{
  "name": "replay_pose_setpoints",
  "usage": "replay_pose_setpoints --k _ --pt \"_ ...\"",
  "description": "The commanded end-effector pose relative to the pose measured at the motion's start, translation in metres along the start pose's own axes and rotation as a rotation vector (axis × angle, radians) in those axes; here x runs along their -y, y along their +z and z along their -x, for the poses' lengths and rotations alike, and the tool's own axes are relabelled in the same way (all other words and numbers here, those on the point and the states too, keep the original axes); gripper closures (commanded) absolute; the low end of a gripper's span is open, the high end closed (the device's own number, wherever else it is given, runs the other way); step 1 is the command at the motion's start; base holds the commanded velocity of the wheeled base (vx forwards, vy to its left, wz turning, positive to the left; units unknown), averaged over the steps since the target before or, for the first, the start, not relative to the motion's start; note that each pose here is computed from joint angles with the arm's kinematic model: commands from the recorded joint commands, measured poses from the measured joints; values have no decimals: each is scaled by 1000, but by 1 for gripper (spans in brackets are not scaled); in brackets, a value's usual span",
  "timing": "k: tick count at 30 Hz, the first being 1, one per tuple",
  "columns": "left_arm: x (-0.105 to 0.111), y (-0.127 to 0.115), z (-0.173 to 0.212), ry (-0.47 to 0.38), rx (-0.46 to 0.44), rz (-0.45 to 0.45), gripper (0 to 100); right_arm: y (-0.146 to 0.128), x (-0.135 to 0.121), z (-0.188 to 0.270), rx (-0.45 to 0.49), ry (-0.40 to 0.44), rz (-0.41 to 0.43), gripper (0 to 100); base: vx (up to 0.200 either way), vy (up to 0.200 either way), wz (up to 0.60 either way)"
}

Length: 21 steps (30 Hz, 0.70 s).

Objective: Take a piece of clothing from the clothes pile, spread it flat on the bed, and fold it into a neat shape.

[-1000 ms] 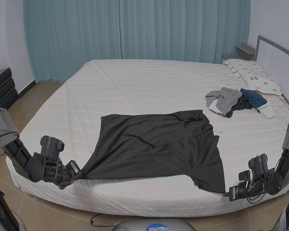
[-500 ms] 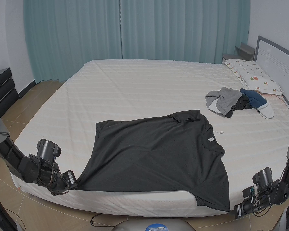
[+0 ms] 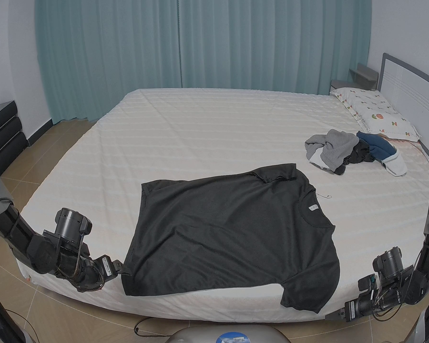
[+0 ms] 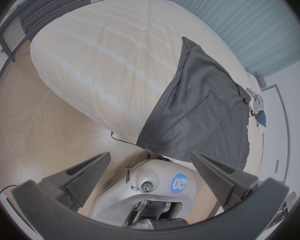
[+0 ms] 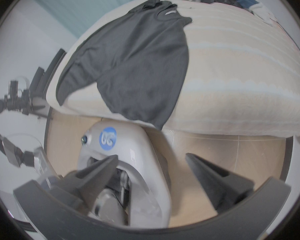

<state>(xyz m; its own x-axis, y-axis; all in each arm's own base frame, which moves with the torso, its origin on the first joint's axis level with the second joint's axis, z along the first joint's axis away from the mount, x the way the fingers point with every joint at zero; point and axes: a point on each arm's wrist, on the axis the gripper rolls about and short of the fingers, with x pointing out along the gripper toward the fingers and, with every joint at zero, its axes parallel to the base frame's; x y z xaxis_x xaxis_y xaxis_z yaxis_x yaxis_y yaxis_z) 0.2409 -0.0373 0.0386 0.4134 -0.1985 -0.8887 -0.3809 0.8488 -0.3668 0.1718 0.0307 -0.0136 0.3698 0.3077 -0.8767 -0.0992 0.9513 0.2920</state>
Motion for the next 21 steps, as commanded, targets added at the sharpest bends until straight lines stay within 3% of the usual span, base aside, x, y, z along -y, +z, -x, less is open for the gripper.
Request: replay_pose_setpoints --k 1,4,5,10,11,13,17,21 --pt "6 6 6 -34 31 3 0 29 -6 -3 125 69 -65 0 0 0 0" --pt "11 10 10 -86 53 39 0 53 -15 -8 191 121 -181 0 0 0 0" --pt "13 12 13 -124 60 70 0 64 -21 -9 221 152 -256 0 0 0 0" --pt "18 18 14 -167 52 125 0 75 -24 -9 247 183 -344 0 0 0 0" --pt "20 21 14 -190 40 167 0 76 -25 -11 239 195 -393 0 0 0 0" --pt "21 22 15 -206 30 185 0 76 -25 -12 232 201 -414 0 0 0 0" --pt "24 21 14 -249 -17 203 0 71 -29 -16 158 316 -474 0 0 -200 0" --pt "24 21 13 -251 -19 202 0 71 -30 -14 169 366 -505 0 0 -200 0"
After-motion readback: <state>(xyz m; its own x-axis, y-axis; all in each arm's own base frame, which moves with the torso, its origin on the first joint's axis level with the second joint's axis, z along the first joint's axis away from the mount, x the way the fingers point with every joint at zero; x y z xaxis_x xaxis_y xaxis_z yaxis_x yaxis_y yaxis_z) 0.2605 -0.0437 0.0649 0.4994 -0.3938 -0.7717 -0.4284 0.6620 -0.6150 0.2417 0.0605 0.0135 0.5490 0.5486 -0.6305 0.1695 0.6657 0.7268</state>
